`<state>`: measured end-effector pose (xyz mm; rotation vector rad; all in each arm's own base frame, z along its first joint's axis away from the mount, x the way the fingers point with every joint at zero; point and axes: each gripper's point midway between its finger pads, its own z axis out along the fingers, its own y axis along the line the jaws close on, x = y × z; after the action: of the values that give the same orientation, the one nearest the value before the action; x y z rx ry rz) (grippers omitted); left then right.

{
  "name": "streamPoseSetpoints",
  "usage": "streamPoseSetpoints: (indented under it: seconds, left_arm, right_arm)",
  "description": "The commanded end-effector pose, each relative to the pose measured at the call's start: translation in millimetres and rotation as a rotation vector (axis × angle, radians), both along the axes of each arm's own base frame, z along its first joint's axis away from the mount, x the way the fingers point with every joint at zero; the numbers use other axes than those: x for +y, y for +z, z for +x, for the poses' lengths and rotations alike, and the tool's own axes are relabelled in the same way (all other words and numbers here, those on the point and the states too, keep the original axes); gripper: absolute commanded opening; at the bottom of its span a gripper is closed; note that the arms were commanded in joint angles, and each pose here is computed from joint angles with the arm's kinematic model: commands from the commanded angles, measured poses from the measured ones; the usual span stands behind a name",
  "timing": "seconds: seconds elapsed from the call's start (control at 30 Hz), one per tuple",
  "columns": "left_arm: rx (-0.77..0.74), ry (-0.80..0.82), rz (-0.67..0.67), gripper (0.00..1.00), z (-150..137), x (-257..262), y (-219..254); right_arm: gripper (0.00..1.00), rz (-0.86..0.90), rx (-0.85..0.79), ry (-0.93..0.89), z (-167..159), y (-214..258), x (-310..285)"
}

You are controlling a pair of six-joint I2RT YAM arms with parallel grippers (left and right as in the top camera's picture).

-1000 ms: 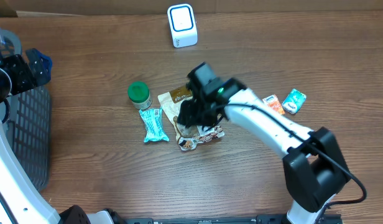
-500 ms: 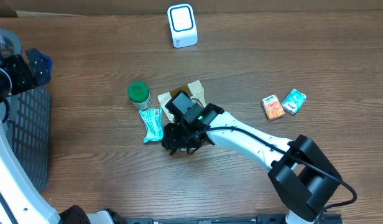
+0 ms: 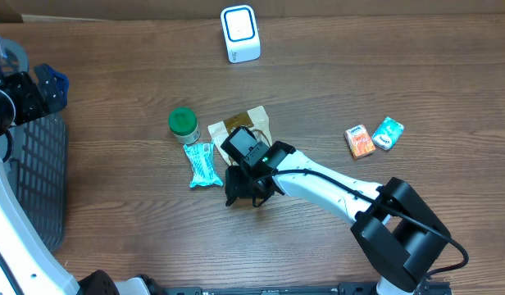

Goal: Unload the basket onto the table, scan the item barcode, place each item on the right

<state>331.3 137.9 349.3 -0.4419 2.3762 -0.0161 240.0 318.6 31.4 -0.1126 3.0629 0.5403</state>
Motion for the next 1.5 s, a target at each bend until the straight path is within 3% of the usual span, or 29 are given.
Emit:
streamPoseSetpoints:
  seconds: [0.0, 0.2, 0.47, 0.67, 0.7, 0.73, 0.83, 0.93, 1.03, 1.2, 1.47]
  left_arm:
    - [-0.009, 0.0, -0.017, 1.0, 2, -2, 1]
    - [-0.009, 0.0, -0.017, 0.99, 2, -2, 1]
    - [-0.009, 0.0, -0.017, 1.0, 2, -2, 1]
    - [-0.009, 0.0, -0.017, 1.0, 2, -2, 1]
    - [-0.009, 0.0, -0.017, 1.0, 2, -2, 1]
    - [-0.009, 0.0, -0.017, 1.0, 2, -2, 1]
    - [-0.009, 0.0, -0.017, 1.0, 2, -2, 1]
    - [-0.009, 0.0, -0.017, 0.99, 2, -2, 1]
    - [-0.009, 0.0, -0.017, 1.0, 2, -2, 1]
    - [-0.01, 0.0, -0.017, 0.99, 2, -2, 1]
    - [-0.009, 0.0, -0.017, 0.99, 2, -2, 1]
  right_arm:
    - [0.53, -0.031, 0.04, -0.059, 4, -4, -19]
    - [0.53, -0.074, 0.035, -0.159, 31, -7, -53]
    - [0.53, -0.162, -0.09, -0.297, 97, -8, -128]
    - [0.58, -0.07, -0.355, -0.321, 179, 15, -163]
    - [0.63, 0.048, -0.47, -0.359, 215, 38, -165]
    - [0.63, 0.105, -0.486, -0.349, 221, 46, -161]
    - [0.61, 0.372, -0.391, -0.266, 214, 83, -125]
    - [0.62, 0.44, -0.303, -0.282, 203, 96, -107]
    - [0.67, 0.385, -0.259, -0.385, 195, 86, -83]
    - [0.73, 0.249, -0.457, -0.426, 211, 73, -55]
    - [0.67, 0.257, -0.589, -0.418, 233, 37, -16]
